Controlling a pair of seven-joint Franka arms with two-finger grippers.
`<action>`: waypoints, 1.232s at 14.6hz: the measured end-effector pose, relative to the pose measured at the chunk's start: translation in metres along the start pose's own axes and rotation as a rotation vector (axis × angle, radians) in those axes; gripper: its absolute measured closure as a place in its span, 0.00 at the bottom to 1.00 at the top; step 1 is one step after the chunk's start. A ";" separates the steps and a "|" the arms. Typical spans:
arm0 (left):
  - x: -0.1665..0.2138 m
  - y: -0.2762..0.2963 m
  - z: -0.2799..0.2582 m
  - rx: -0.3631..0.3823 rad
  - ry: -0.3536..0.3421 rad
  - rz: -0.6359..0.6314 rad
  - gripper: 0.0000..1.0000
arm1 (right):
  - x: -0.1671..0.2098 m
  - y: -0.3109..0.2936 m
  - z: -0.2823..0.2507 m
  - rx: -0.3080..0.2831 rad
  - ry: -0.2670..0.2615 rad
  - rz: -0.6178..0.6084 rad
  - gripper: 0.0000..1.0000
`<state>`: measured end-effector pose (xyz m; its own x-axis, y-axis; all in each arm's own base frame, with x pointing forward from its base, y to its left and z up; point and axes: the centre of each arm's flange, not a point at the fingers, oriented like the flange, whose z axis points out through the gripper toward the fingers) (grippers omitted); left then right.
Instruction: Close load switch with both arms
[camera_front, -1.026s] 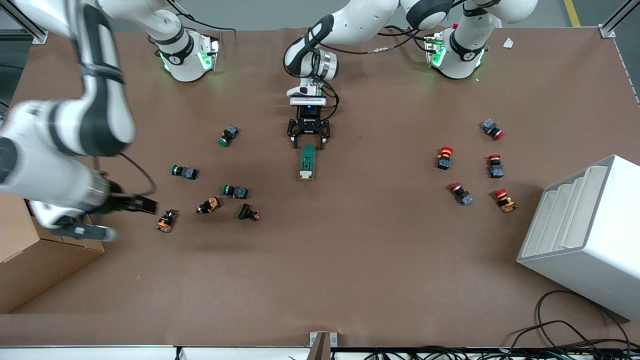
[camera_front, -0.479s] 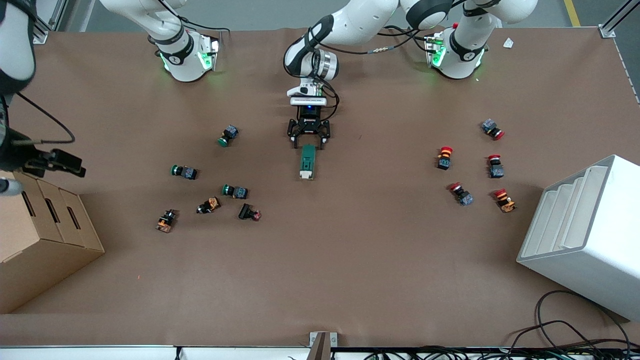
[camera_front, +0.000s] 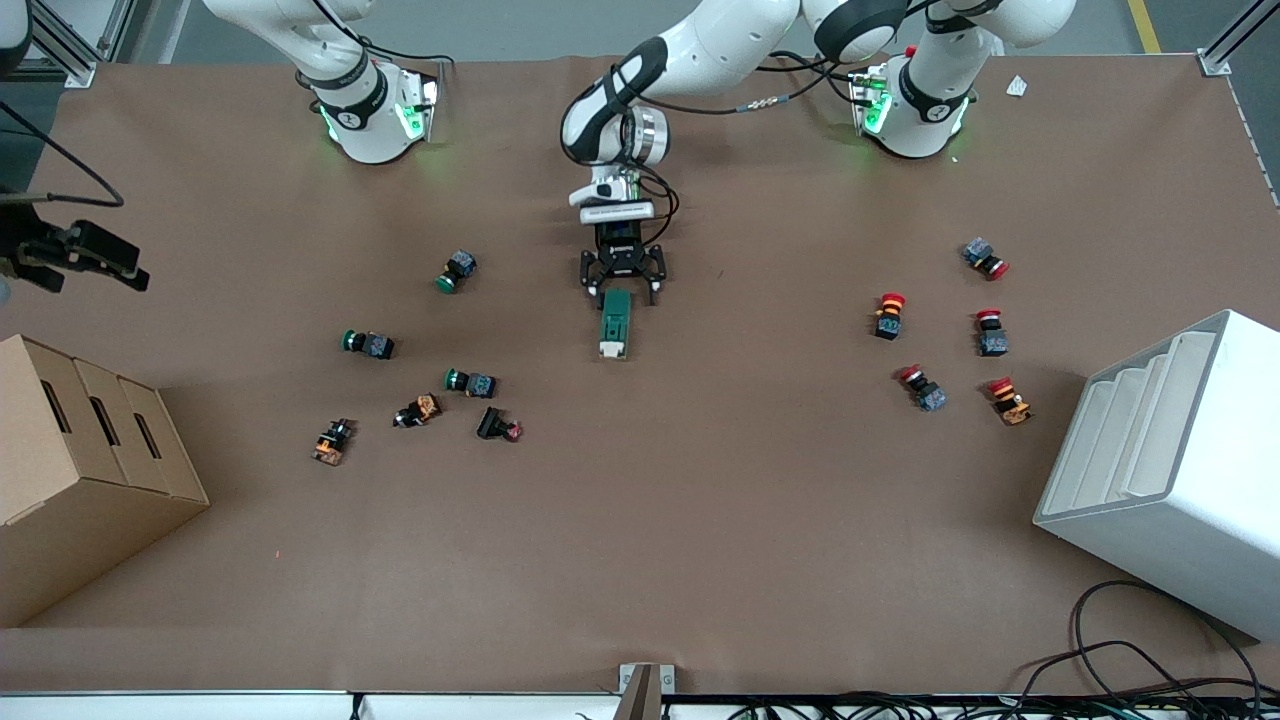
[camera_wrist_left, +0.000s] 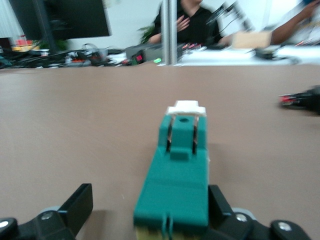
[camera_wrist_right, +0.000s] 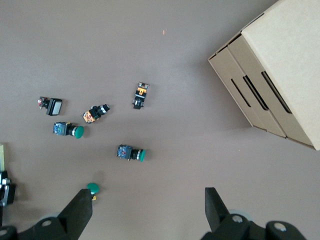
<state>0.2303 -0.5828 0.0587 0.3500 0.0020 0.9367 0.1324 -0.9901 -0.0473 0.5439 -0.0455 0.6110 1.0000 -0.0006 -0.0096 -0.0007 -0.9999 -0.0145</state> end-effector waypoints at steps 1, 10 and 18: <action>0.018 0.011 0.002 0.051 -0.057 0.008 0.00 | -0.004 0.000 -0.004 0.001 -0.001 -0.001 0.00; 0.326 0.020 0.061 0.288 -0.432 -0.057 0.00 | -0.027 -0.009 -0.030 0.000 0.021 -0.015 0.00; 0.510 -0.112 0.148 0.281 -0.722 -0.050 0.00 | -0.055 -0.009 -0.058 0.000 0.034 -0.015 0.00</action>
<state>0.5314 -0.4499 0.4899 0.8421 0.2327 0.4866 0.3608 -0.9136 -0.1875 0.4892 -0.0369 0.6695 0.9996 0.0142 0.0241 0.0145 -0.9998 -0.0142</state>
